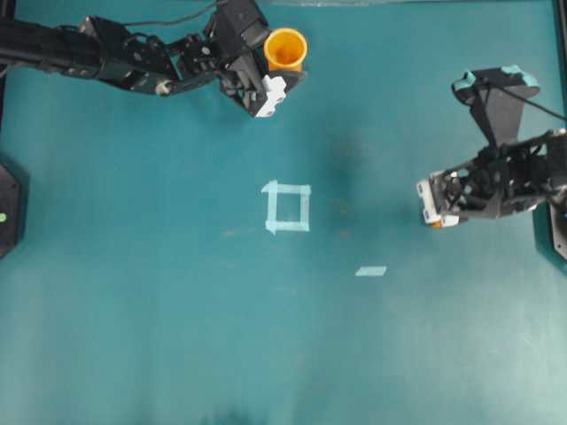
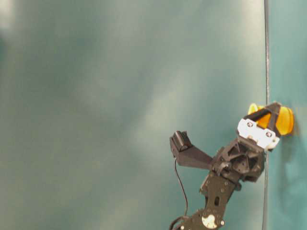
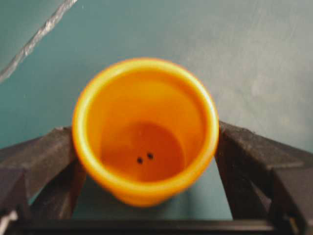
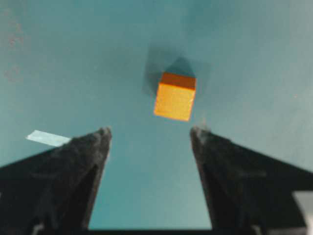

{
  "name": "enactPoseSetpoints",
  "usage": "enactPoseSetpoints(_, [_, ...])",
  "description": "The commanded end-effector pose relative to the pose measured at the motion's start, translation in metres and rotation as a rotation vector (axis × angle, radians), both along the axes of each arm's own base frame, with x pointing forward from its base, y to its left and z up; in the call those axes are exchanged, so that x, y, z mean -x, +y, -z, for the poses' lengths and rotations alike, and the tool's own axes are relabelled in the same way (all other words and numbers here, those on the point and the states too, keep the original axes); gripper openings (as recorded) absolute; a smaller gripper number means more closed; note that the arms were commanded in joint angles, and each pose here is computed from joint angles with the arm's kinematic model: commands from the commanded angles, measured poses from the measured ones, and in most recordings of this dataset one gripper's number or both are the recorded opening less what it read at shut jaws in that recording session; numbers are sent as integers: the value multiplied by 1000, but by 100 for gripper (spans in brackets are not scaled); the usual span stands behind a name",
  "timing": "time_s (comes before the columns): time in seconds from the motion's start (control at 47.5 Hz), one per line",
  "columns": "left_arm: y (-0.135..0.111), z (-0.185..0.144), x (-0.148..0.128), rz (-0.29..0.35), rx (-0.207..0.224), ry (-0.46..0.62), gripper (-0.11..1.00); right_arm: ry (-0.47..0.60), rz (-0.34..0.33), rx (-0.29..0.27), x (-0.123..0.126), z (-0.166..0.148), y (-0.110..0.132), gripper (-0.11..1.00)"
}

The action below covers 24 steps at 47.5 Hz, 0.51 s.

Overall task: Hold the block with right arm and the cup with left arm, then put the block into the cup.
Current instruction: 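Grasp the orange cup with the left gripper and the cube with the right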

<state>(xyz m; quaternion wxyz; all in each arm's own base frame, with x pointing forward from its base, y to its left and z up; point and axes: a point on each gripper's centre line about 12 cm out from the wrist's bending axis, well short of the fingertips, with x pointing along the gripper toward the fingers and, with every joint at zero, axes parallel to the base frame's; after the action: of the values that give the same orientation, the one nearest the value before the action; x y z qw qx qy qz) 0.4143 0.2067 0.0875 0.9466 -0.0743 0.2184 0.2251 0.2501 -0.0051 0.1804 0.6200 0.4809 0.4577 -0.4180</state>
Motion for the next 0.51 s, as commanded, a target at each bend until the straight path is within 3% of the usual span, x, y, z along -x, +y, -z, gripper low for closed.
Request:
enactPoseSetpoints(0.0, [5, -14, -8, -3, -19, -40, 87, -26, -7, 2, -8, -8, 2, 66])
enactPoseSetpoints(0.148, [4, -10, -5, -2, -13, -24, 84, -23, -12, 9, -10, -8, 2, 66])
enactPoseSetpoints(0.274, [-8, -8, 3, 11, -1, -5, 70, -14, -3, 12, -8, -5, 1, 66])
enactPoseSetpoints(0.485, [-62, -18, 16, 121, -11, 8, 63, 14, 55, 26, -1, 6, -1, 66])
